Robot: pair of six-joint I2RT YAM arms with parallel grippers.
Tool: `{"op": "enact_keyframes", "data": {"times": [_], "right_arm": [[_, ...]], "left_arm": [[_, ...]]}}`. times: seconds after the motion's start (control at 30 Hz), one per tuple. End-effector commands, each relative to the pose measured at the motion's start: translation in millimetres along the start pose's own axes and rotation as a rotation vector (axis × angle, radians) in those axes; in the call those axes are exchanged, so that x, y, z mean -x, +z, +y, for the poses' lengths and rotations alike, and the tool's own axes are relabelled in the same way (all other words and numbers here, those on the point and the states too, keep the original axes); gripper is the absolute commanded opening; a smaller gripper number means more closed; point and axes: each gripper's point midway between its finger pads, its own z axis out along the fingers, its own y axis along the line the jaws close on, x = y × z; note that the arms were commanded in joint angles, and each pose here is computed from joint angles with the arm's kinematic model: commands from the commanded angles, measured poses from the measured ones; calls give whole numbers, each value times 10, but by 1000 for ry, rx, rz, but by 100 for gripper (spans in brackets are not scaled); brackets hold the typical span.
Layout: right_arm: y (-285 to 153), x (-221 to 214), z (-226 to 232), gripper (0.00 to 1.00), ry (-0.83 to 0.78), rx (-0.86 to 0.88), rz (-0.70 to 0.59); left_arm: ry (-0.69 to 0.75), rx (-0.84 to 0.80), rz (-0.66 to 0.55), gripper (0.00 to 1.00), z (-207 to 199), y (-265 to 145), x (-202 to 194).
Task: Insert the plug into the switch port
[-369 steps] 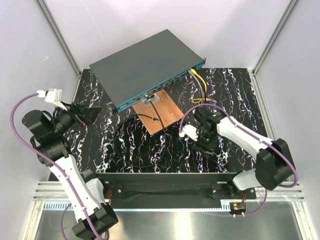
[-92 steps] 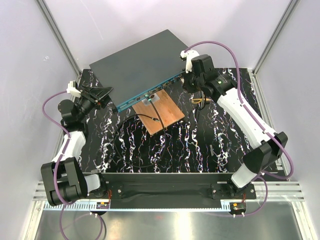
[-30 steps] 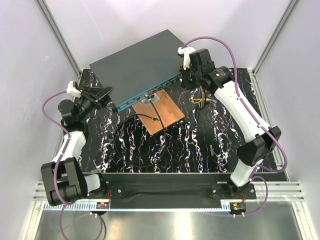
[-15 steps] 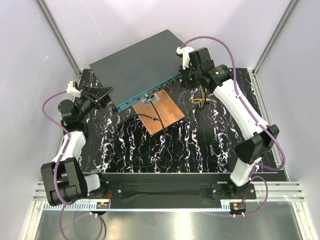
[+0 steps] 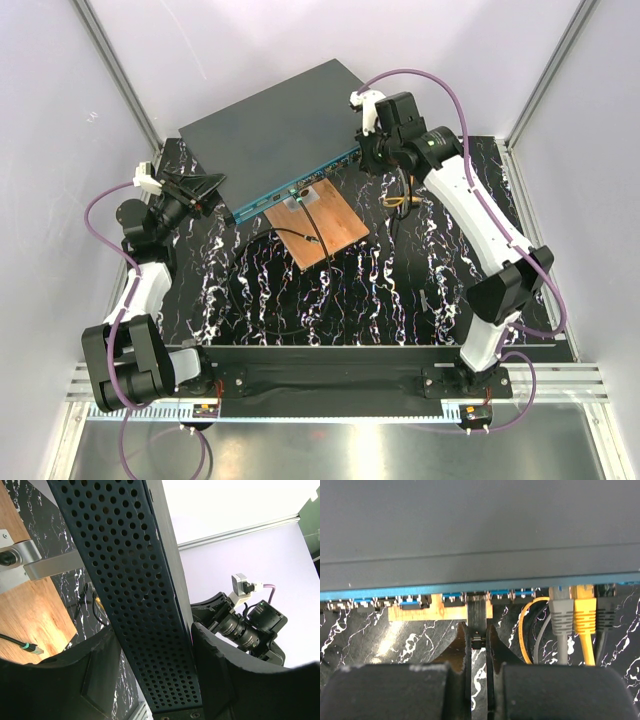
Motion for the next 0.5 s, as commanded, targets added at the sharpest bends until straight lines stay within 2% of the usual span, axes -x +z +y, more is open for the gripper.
{"op": "enact_keyframes", "data": {"times": [0.0,0.37,0.47], "right_arm": [[-76,419,123,0,-11,54,-129],[5,554,189,0,-15,89,-148],[-62,562,186,21,-32,91,-152]], "left_arm": [[173,-119,18,0,-322,58,-91],[172,-114,17,0,-299,65,-91],[175,-117,21,0,-314,63,-96]]}}
